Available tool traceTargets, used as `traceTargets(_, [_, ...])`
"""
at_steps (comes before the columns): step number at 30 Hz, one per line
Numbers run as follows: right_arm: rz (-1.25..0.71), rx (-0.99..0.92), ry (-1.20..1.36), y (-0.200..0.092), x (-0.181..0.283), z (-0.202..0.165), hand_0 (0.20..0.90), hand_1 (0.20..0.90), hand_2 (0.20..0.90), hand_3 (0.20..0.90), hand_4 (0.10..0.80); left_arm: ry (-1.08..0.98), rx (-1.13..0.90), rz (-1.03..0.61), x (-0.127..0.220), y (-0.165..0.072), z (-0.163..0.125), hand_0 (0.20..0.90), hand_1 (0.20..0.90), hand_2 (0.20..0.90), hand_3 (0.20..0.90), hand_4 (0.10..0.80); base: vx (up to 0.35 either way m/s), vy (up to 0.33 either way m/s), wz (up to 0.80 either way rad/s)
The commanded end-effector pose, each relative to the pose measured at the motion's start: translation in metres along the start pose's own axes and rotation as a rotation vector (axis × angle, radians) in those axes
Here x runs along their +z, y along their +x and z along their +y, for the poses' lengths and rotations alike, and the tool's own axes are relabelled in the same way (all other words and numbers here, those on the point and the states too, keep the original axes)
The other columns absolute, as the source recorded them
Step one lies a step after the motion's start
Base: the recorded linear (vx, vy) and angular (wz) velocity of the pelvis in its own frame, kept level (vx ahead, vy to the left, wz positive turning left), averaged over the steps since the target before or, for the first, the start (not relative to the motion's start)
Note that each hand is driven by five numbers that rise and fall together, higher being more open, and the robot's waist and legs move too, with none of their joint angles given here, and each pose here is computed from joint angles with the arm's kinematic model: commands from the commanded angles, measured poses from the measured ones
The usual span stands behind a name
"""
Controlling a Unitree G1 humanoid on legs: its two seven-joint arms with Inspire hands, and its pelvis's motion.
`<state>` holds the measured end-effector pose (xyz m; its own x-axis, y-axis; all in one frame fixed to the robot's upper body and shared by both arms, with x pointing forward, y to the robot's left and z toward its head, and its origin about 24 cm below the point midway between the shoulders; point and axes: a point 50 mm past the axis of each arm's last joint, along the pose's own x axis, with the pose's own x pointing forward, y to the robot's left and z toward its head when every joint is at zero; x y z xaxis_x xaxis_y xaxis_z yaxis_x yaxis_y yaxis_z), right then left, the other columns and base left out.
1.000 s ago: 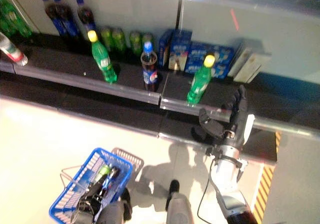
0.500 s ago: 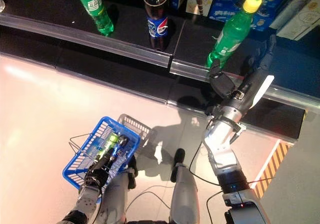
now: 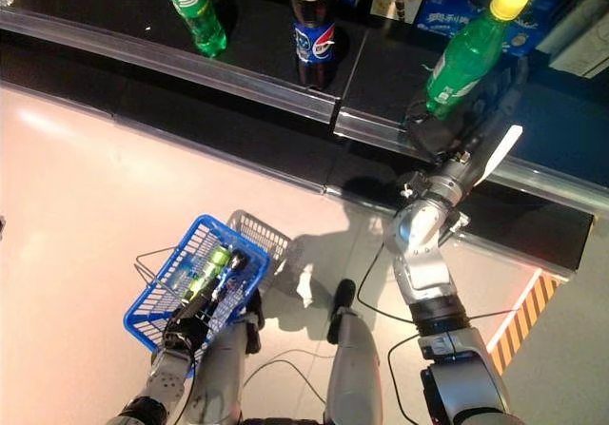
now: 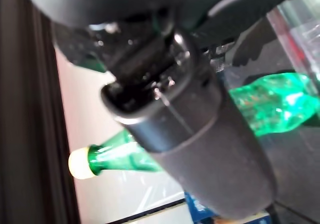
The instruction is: Pick up the drink and place into the basket.
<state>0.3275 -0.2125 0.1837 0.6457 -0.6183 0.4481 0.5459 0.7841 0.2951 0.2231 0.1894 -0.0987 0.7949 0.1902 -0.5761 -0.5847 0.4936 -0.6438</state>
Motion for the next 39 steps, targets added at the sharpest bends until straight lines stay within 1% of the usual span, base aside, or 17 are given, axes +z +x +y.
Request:
traceTargets(1, [-0.202,0.032,0.147,0.019,0.052,0.017,0.900,0.900,0.900,0.900,0.800,-0.011,-0.074,-0.136,0.023,-0.007,0.005,0.300,0.300,0.300,0.200,0.100,0.035,0.012,0.00])
traceTargets(8, [-0.194,0.008,0.148,0.031,0.055,0.018,0.900,0.900,0.900,0.900,0.800,-0.010,-0.091,-0.130,0.023,-0.006,0.002,0.300,0.300,0.300,0.200,0.100,0.011,-0.001,0.04])
traceTargets(14, [-0.210,-0.026,0.120,0.049,0.063,0.017,0.900,0.900,0.900,0.900,0.800,-0.002,-0.104,-0.124,0.024,-0.005,-0.001,0.300,0.300,0.300,0.200,0.100,0.000,0.000,0.00])
traceTargets(16, [-0.209,-0.032,0.122,0.050,0.063,0.016,0.900,0.900,0.900,0.900,0.800,-0.001,-0.104,-0.124,0.024,-0.005,-0.001,0.300,0.300,0.300,0.200,0.100,0.000,0.000,0.00])
traceTargets(17, [-0.215,-0.056,0.117,0.057,0.067,0.015,0.900,0.900,0.900,0.900,0.800,0.001,-0.106,-0.124,0.026,-0.004,-0.002,0.300,0.300,0.300,0.200,0.100,0.000,0.000,0.00])
traceTargets(18, [-0.221,-0.067,0.115,0.060,0.069,0.014,0.853,0.853,0.853,0.845,0.745,0.003,-0.108,-0.123,0.026,-0.004,-0.002,0.300,0.300,0.300,0.200,0.100,0.000,0.000,0.00])
traceTargets(19, [-0.225,-0.076,0.116,0.062,0.070,0.013,0.667,0.667,0.667,0.628,0.528,0.001,-0.108,-0.124,0.027,-0.004,-0.001,0.300,0.300,0.300,0.200,0.100,0.009,0.002,0.04])
traceTargets(20, [-0.226,-0.079,0.116,0.063,0.071,0.012,0.587,0.587,0.587,0.535,0.435,0.001,-0.108,-0.124,0.027,-0.004,-0.002,0.300,0.300,0.300,0.200,0.100,0.009,0.007,0.07])
traceTargets(21, [-0.231,-0.095,0.118,0.067,0.074,0.010,0.361,0.361,0.361,0.271,0.171,0.000,-0.106,-0.123,0.027,-0.004,-0.001,0.300,0.300,0.300,0.200,0.100,0.007,0.006,0.10])
traceTargets(22, [-0.233,-0.098,0.118,0.068,0.074,0.009,0.300,0.300,0.300,0.200,0.100,0.000,-0.106,-0.123,0.027,-0.004,-0.001,0.300,0.300,0.300,0.200,0.100,0.009,0.008,0.13])
traceTargets(30, [-0.279,-0.132,0.120,0.079,0.086,0.002,0.300,0.300,0.300,0.200,0.100,0.002,-0.111,-0.122,0.030,-0.005,0.002,0.300,0.300,0.300,0.200,0.100,-0.001,0.002,0.04])
traceTargets(36, [-0.298,-0.128,0.128,0.079,0.090,0.001,0.300,0.300,0.300,0.200,0.100,-0.004,-0.122,-0.131,0.031,-0.006,0.003,0.300,0.300,0.300,0.200,0.100,-0.004,0.005,0.00])
traceTargets(39, [-0.339,-0.098,0.150,0.073,0.096,0.001,0.300,0.300,0.300,0.200,0.100,-0.035,-0.147,-0.177,0.036,-0.007,0.000,0.300,0.300,0.300,0.200,0.100,-0.011,0.035,0.00])
